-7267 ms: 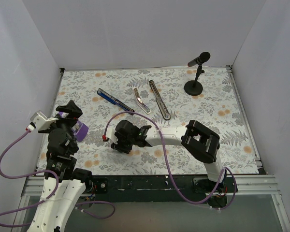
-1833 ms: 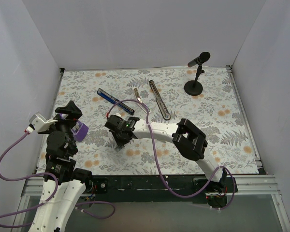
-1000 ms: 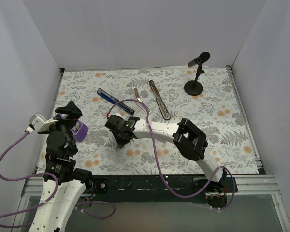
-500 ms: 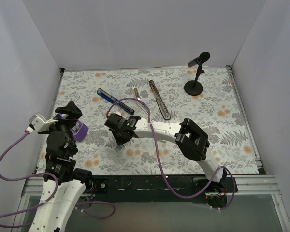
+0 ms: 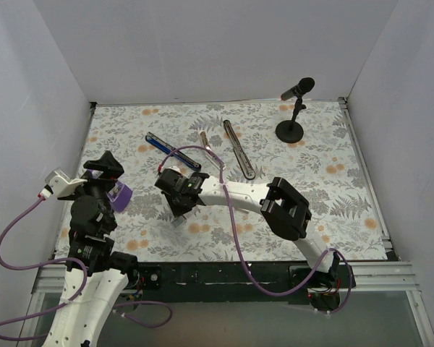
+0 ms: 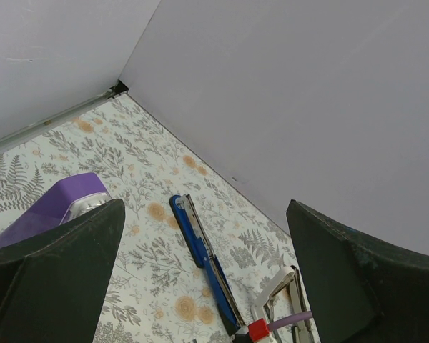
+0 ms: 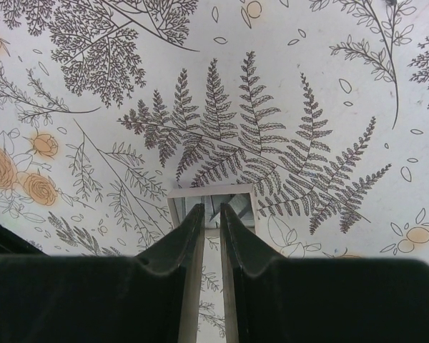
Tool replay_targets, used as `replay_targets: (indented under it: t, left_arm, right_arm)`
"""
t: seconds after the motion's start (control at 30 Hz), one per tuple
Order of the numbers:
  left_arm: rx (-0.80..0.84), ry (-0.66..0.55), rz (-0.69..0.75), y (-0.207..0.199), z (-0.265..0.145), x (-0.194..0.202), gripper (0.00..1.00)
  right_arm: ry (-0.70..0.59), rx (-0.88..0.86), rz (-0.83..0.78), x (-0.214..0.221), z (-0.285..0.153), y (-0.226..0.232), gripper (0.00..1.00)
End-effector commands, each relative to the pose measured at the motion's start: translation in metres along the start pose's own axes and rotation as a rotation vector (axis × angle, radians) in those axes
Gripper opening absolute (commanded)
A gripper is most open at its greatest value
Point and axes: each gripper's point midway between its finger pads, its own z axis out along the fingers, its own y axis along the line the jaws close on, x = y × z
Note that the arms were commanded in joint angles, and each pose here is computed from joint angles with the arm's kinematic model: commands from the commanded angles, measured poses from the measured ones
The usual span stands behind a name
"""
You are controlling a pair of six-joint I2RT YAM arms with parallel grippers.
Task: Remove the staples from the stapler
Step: Adjust the staple in the staple box.
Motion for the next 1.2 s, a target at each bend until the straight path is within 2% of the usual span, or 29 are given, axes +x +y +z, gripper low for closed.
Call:
replay_targets:
  t: [0.0, 1.0, 1.17]
  left_arm:
    - [-0.002, 0.006, 0.012, 0.000, 0.001, 0.002, 0.98]
    - [-0.006, -0.005, 0.009, 0.001, 0.000, -0.001, 0.98]
    - [-0.006, -0.006, 0.008, 0.001, 0.000, -0.001, 0.98]
  right_arm:
    - [-0.001, -0.002, 0.010, -0.004, 0.000, 0.006, 0.22]
    - [0.038, 0.019, 0.014, 0.009, 0.014, 0.003, 0.24]
    - [0.042, 0.015, 0.012, 0.011, 0.013, 0.004, 0.17]
